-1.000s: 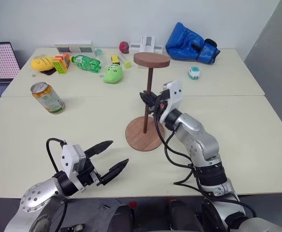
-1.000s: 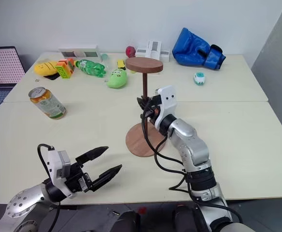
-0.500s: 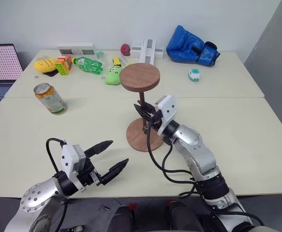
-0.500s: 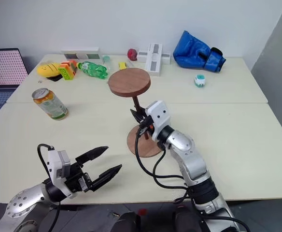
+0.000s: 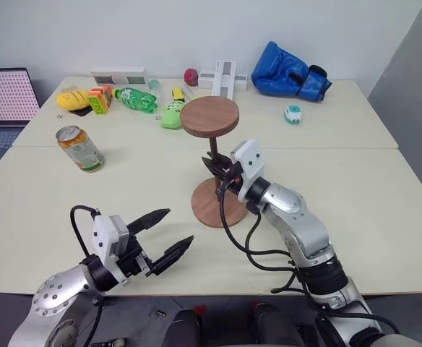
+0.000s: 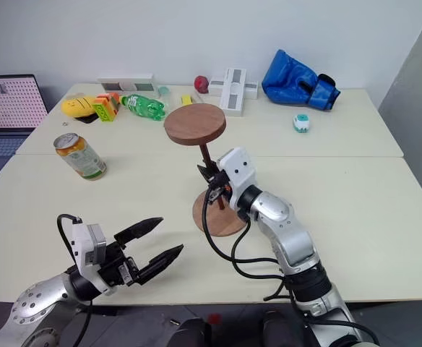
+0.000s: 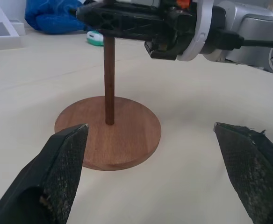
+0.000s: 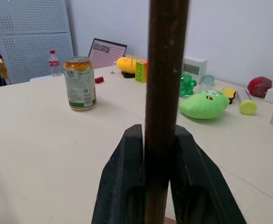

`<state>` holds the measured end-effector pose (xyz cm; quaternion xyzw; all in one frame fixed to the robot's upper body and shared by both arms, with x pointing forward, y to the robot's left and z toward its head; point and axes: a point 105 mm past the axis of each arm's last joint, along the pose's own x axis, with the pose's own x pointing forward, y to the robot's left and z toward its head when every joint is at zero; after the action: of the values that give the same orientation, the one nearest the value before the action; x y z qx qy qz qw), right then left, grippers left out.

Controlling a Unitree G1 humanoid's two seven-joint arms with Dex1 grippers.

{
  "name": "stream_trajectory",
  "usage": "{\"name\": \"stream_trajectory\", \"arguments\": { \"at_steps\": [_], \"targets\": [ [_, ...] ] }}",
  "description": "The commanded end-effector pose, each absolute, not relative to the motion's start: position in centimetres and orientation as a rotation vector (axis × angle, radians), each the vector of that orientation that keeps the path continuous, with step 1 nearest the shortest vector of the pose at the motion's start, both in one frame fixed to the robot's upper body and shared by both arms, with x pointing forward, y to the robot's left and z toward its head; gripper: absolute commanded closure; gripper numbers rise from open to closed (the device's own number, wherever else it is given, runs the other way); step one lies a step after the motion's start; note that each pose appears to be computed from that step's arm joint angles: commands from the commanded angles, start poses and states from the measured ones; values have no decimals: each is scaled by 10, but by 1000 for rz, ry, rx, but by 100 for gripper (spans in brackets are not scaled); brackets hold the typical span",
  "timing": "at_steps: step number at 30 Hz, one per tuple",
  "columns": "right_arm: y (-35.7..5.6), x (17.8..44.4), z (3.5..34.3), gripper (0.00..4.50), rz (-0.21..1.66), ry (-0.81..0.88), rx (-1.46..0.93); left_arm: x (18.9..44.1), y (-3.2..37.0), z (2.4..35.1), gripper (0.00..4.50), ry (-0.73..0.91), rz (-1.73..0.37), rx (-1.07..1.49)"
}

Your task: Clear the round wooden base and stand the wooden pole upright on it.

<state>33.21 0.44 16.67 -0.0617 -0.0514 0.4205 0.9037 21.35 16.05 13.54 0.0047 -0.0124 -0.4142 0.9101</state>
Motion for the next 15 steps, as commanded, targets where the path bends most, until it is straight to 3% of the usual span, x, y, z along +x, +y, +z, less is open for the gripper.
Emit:
{"name": "stream_trajectory", "arguments": {
  "at_steps": [1, 6, 13, 15],
  "targets": [
    [-3, 322, 192, 265, 918, -136, -104, 214, 158, 138, 0, -47, -863, 15],
    [-12, 315, 204, 155, 974, -113, -101, 215, 157, 136, 0, -42, -860, -7],
    [-36, 297, 179, 7, 1122, 138, -239, 220, 166, 136, 0, 50, -942, -24],
    [-49, 298, 176, 2, 1107, 153, -279, 228, 178, 140, 0, 80, -943, -4]
  ]
}}
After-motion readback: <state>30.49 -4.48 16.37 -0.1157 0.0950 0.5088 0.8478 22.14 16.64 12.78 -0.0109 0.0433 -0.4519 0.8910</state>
